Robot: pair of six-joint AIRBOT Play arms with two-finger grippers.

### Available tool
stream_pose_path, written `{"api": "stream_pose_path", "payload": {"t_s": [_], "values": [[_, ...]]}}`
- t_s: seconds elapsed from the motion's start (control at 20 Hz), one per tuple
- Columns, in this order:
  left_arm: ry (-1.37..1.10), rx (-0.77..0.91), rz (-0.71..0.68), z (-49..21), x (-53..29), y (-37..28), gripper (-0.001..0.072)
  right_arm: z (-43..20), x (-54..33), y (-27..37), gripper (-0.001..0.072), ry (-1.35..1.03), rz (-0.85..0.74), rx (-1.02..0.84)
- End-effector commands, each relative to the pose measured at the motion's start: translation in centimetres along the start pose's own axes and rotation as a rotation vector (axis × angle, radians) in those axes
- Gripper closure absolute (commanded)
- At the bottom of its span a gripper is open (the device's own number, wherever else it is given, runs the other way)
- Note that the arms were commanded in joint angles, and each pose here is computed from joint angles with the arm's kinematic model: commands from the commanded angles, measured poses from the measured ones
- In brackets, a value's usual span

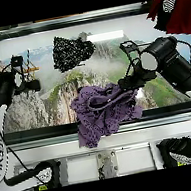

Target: Fold the clothes and pants, and hang the long-sleeved shirts on hangers.

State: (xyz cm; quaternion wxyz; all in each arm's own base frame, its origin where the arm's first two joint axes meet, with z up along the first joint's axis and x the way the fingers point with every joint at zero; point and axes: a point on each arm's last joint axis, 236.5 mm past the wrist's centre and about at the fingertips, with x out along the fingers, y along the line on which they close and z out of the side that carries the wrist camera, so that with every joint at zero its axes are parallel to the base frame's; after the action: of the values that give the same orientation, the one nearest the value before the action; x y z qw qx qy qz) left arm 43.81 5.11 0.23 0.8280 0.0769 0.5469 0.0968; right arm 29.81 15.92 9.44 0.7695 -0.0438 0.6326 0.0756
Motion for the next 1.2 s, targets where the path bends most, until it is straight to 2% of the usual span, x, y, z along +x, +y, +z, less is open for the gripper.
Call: {"api": "stream_pose_path", "payload": {"t_s": [0.0,0.5,0.85,0.9,1.0,1.05,1.1,1.15], "values": [[0.004,-0.017,0.074,1.6,4.7,3.3,-0.0007,0.0,0.0,0.0,0.0696,0.001,0.0,-0.001],[0.133,-0.059,0.101,1.7,14.4,5.3,-0.0007,0.0,0.0,0.0,0.0696,0.001,0.0,-0.001],[0.109,-0.043,0.104,2.3,15.6,5.1,-0.0007,0.0,0.0,0.0,0.0696,0.001,0.0,-0.001],[0.112,-0.043,0.103,2.2,15.6,5.1,0.0021,0.0,0.0,0.0,0.0696,0.001,0.0,-0.001],[0.116,-0.043,0.104,2.1,15.5,5.1,0.0361,0.0,0.0,0.0,0.0696,0.001,0.0,-0.001],[0.119,-0.043,0.105,2.0,15.5,5.1,0.0507,0.0,0.0,0.0,0.0696,0.001,0.0,-0.001],[0.122,-0.043,0.105,2.0,15.5,5.1,0.0632,0.0,0.0,0.0,0.0696,0.001,0.0,0.0],[0.123,-0.043,0.105,2.0,15.5,5.1,0.0685,0.0,0.0,0.0,0.0696,0.001,0.0,-0.001]]}}
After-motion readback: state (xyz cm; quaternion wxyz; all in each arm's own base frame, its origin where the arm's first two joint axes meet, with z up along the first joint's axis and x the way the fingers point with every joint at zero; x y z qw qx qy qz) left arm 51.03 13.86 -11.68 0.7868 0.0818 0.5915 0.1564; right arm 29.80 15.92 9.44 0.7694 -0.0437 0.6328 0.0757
